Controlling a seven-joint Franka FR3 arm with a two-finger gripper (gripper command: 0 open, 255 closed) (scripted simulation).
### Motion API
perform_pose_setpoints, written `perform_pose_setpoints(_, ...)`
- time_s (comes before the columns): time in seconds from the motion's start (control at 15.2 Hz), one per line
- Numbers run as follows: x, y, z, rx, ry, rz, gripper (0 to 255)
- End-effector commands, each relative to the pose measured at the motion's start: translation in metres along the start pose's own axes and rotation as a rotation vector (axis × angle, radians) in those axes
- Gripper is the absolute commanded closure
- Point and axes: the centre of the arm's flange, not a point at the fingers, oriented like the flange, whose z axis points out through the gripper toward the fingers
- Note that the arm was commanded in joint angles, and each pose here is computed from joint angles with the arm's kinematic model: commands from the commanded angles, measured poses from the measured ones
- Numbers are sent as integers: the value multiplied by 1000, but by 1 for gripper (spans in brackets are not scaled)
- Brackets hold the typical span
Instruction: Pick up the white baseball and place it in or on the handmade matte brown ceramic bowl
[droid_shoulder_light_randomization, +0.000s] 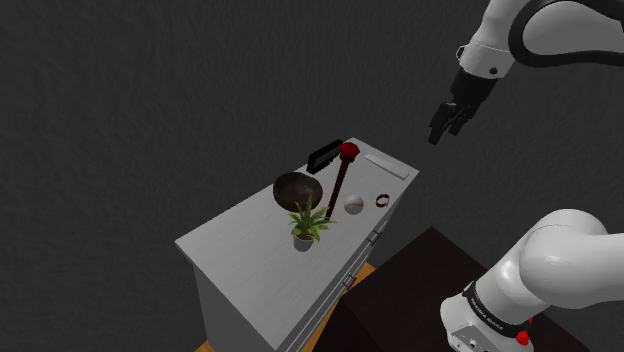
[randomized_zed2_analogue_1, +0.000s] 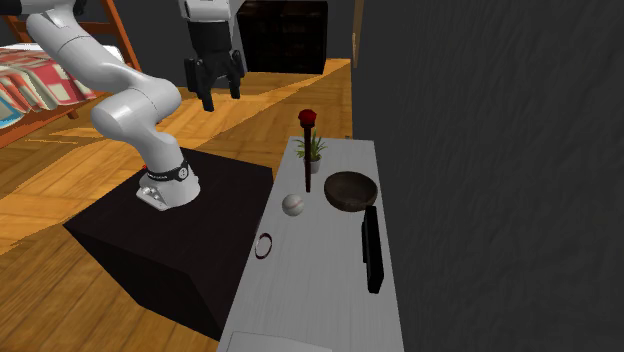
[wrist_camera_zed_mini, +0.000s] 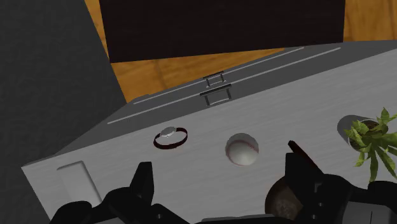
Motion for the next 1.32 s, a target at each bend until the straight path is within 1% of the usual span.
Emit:
perform_pose_setpoints(0.0, 0, 0, 0, 0, 0, 0, 0)
perform_pose_setpoints(1.25, 71, -76, 226, -37, 95, 19, 0)
